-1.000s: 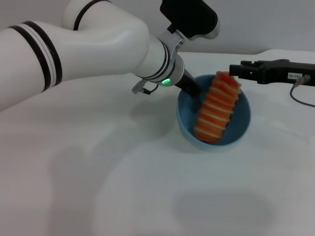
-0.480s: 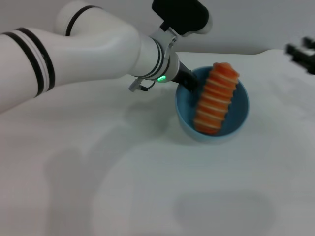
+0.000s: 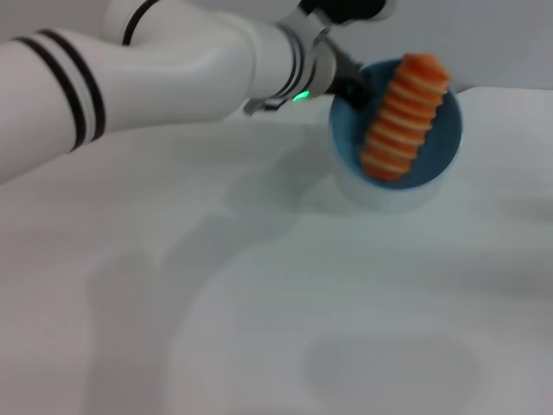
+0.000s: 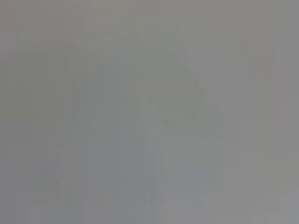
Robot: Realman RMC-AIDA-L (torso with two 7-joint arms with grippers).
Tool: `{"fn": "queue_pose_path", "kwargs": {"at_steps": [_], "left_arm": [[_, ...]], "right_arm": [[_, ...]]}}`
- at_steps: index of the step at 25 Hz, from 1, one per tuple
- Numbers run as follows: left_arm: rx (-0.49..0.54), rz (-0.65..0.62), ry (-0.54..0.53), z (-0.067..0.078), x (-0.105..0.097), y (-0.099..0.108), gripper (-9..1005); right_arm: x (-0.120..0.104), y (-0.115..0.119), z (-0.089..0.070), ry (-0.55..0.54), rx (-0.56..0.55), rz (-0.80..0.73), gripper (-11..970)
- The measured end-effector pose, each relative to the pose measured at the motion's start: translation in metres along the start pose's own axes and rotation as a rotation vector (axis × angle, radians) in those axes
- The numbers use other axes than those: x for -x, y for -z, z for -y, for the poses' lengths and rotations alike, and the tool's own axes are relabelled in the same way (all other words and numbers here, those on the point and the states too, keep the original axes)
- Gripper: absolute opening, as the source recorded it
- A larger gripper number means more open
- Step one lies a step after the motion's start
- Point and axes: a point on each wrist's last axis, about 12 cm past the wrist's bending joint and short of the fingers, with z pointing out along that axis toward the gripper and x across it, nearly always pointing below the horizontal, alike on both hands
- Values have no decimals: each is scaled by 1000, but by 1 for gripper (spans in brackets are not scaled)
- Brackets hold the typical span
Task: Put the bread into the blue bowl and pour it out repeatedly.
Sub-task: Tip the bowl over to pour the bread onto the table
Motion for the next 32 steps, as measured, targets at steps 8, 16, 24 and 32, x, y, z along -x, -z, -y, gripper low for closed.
{"fn": "queue_pose_path", "kwargs": {"at_steps": [8, 16, 24, 32], "left_arm": [[14, 62, -160, 3, 30, -2, -1], [34, 209, -316, 23, 38, -5, -1], [42, 265, -476, 37, 29, -8, -2], [52, 249, -433, 31, 25, -8, -2]], "right_arm": [[-27, 38, 14, -19, -242, 71, 497], [-32, 45, 10, -8, -277, 97, 491], [-32, 35, 6, -24, -272, 68, 485], [-34, 27, 2, -49, -269, 42, 479]]}}
